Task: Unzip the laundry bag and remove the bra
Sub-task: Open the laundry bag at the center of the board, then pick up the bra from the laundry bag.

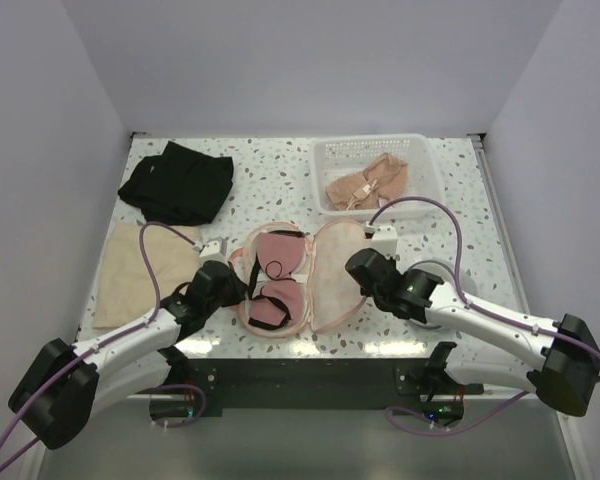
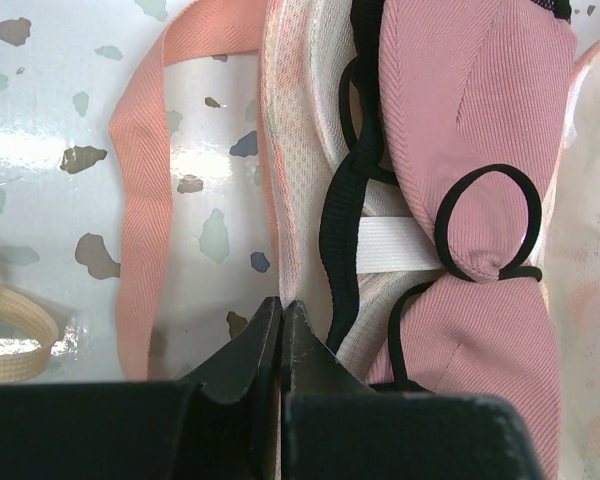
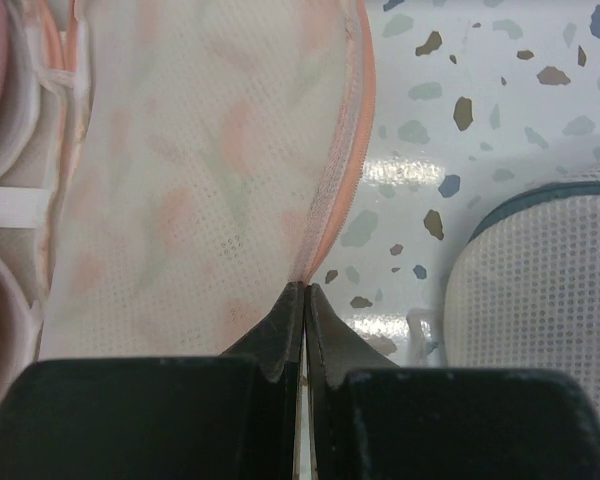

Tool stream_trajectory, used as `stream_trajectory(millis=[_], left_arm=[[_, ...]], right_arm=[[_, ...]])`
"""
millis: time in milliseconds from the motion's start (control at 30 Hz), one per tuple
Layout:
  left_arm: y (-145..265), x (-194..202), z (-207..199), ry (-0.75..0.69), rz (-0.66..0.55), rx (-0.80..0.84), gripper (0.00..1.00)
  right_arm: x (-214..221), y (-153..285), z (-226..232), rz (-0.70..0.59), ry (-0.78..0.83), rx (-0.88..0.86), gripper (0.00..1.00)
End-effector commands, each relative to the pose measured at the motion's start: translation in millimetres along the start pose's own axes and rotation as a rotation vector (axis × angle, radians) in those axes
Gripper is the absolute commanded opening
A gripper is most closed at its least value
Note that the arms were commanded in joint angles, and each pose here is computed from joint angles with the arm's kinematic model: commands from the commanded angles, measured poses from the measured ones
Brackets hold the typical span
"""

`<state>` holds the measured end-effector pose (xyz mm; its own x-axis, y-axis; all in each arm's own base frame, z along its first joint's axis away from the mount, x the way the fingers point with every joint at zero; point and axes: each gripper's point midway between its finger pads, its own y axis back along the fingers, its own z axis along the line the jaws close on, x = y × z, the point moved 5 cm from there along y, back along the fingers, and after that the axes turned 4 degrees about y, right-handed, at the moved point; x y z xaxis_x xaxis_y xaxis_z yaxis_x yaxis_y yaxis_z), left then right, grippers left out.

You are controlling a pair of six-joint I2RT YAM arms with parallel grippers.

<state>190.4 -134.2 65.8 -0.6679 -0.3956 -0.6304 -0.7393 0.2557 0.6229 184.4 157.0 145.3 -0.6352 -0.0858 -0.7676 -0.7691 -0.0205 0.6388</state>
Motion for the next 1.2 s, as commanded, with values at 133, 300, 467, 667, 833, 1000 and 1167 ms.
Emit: stream_trajectory(millis=[133, 300, 467, 667, 833, 1000, 1167], left_arm=[[0.2, -5.4, -2.2, 0.0, -0.023, -0.012, 0.0], [-0.3, -5.5, -1.9, 0.001, -0.021, -0.015, 0.0], [1.3, -4.4, -3.9, 0.006, -0.015, 0.005, 0.0], [4.4, -4.7, -6.8, -0.002, -0.014, 0.031, 0.0], [7.3, -2.9, -2.9, -0.009, -0.003, 0.016, 0.05], [11.0, -7.8, -2.5, -0.014, -0.019, 0.002, 0.44], [16.7, -16.7, -7.7, -0.007, -0.05, 0.017, 0.6]], right_arm=[[-3.4, 6.8, -31.8, -0.103, -0.086, 0.143, 0.12], [-10.3, 12.3, -39.6, -0.121, -0.061, 0.187, 0.57], [-18.7, 12.3, -27.2, -0.134, -0.071, 0.114, 0.64], [-25.7, 3.2, 29.0, -0.122, 0.0, -0.212, 0.64], [-28.1, -4.5, 68.9, -0.087, 0.047, -0.391, 0.64], [-22.7, -9.9, 96.1, -0.074, 0.051, -0.537, 0.64], [-26.1, -14.8, 118.4, -0.095, 0.036, -0.635, 0.64]])
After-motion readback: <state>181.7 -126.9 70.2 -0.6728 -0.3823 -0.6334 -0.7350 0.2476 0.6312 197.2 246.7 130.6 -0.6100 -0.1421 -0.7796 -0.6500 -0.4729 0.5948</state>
